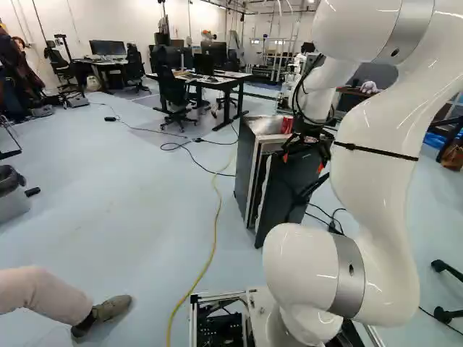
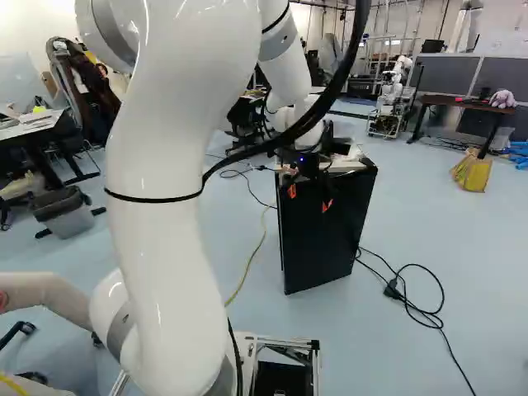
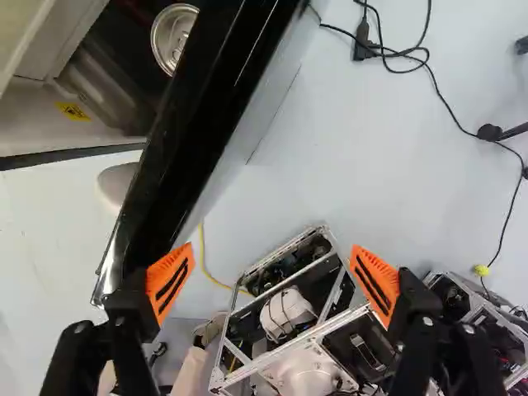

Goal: Grab a drink from the fridge

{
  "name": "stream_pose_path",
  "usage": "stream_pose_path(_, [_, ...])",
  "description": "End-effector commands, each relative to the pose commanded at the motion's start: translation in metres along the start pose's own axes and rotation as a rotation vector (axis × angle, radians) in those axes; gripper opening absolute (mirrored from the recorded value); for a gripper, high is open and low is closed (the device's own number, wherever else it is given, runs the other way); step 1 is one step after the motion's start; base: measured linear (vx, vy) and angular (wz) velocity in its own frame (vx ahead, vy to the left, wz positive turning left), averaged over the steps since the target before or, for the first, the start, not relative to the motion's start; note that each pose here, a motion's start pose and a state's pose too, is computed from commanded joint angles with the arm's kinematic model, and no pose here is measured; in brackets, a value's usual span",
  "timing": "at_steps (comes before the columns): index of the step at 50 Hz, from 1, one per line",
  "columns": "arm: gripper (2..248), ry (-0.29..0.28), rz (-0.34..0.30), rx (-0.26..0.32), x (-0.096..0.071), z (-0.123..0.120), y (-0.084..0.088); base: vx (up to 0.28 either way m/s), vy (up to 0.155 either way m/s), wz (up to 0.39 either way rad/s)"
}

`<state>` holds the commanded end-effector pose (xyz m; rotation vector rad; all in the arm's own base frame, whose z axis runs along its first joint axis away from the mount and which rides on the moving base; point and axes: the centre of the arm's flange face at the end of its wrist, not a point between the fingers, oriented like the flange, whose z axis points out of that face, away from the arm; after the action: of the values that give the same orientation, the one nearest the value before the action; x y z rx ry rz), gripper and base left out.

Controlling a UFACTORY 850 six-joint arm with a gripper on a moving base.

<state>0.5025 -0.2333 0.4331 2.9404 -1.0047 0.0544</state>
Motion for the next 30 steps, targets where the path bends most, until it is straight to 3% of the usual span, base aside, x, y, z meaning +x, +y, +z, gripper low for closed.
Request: stream_pose_path(30, [247, 0.019, -0.021, 0.005, 0.019, 0.0, -0.017, 0.0, 0.0, 0.0])
